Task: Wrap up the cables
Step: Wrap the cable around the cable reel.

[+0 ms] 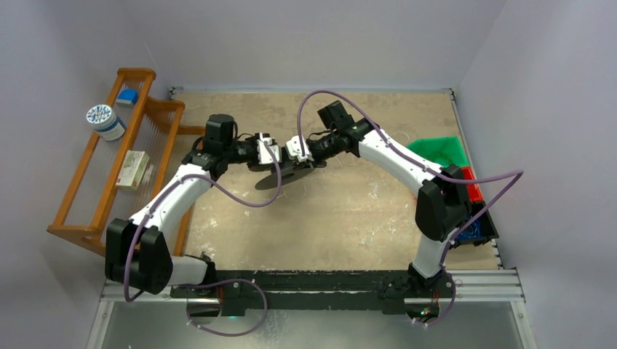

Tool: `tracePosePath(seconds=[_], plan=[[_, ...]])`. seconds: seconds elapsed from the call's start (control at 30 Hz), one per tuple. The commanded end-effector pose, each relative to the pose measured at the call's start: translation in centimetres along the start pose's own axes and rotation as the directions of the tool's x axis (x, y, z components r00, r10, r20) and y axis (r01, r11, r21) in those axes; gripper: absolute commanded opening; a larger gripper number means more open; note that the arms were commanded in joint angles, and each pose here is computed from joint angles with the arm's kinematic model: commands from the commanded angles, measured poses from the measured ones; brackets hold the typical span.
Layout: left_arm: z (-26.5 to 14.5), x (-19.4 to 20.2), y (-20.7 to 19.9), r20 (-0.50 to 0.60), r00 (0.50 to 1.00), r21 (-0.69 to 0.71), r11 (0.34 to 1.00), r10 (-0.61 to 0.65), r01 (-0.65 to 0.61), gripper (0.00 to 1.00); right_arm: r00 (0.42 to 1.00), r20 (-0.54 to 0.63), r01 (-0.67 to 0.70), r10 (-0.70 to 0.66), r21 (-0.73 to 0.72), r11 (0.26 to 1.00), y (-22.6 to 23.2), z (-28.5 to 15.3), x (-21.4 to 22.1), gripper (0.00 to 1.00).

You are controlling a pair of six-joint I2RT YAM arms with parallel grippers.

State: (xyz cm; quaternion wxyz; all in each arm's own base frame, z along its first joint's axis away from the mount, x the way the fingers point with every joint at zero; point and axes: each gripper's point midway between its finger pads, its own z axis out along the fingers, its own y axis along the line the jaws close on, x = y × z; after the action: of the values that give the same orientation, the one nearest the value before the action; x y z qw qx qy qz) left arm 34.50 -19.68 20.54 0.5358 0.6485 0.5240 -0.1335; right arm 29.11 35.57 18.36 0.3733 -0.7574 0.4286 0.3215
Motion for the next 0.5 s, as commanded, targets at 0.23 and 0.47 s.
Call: tracePosePath(seconds=[0.23,0.47], plan=[[0.71,0.42,0.16,0.011,0.994,0.005,0.994,-0.107,0.106,0.37,1.000,0.018,0.000,0.000,-0.012,1.000,-0.03,0.07,-0.66,0.00],[0.51,-0.02,0.45,0.011,0.989,0.001,0.989,-0.149,0.149,0.42,1.000,0.011,0.004,-0.004,-0.001,1.000,-0.24,-0.05,-0.63,0.00]])
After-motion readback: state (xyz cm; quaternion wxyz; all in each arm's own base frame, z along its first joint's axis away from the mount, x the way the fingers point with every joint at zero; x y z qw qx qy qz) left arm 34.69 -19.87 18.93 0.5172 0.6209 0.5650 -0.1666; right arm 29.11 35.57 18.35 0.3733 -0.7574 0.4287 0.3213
